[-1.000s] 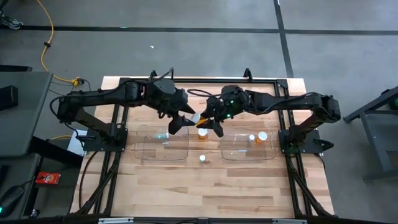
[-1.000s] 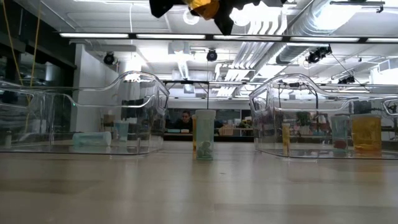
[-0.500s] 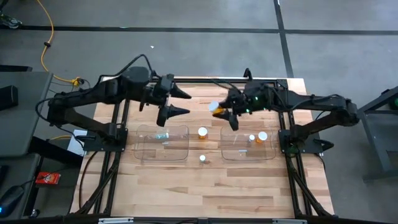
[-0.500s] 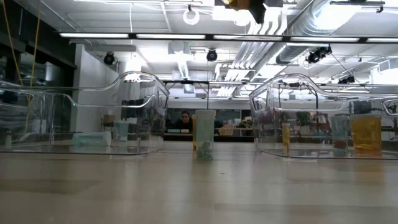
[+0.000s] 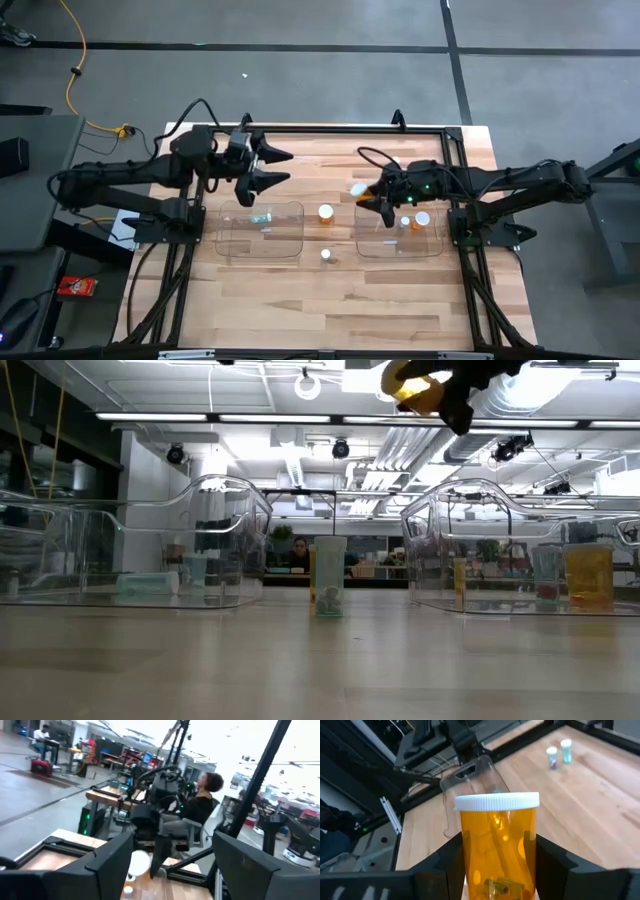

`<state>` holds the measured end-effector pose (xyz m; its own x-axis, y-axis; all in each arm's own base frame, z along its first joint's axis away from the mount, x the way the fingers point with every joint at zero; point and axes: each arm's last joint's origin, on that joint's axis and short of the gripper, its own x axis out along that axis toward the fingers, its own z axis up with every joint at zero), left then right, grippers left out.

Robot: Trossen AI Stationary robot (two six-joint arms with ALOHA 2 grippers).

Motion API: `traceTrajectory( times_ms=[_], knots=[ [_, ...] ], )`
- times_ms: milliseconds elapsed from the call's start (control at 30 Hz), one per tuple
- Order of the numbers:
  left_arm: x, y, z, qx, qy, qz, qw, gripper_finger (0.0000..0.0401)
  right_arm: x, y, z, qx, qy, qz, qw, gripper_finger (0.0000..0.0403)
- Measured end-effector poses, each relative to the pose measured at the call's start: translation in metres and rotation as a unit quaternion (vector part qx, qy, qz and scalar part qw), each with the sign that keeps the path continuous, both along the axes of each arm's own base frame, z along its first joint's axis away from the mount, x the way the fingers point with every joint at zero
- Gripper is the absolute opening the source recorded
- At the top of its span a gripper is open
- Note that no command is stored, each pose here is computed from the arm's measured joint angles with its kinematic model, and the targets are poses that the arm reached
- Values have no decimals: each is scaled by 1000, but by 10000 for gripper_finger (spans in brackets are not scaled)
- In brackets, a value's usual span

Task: Pick and place medicine bottles into bin by pill shape (circle, oval)
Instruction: Put the top orange capsule bottle into the right transparent bin

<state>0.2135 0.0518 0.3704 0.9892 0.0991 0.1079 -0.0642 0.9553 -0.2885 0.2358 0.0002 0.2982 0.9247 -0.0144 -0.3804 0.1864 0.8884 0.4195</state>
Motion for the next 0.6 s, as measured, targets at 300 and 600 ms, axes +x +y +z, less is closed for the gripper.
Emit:
traceTrajectory(
  times_ms=[300,600],
  knots=[
    [-3,0,-15,-5,15,8,1000,249,2,0,8,-19,-34,7,999,168],
    [-3,0,-15,-5,16,7,1000,248,2,0,7,-23,-34,11,999,180]
  ],
)
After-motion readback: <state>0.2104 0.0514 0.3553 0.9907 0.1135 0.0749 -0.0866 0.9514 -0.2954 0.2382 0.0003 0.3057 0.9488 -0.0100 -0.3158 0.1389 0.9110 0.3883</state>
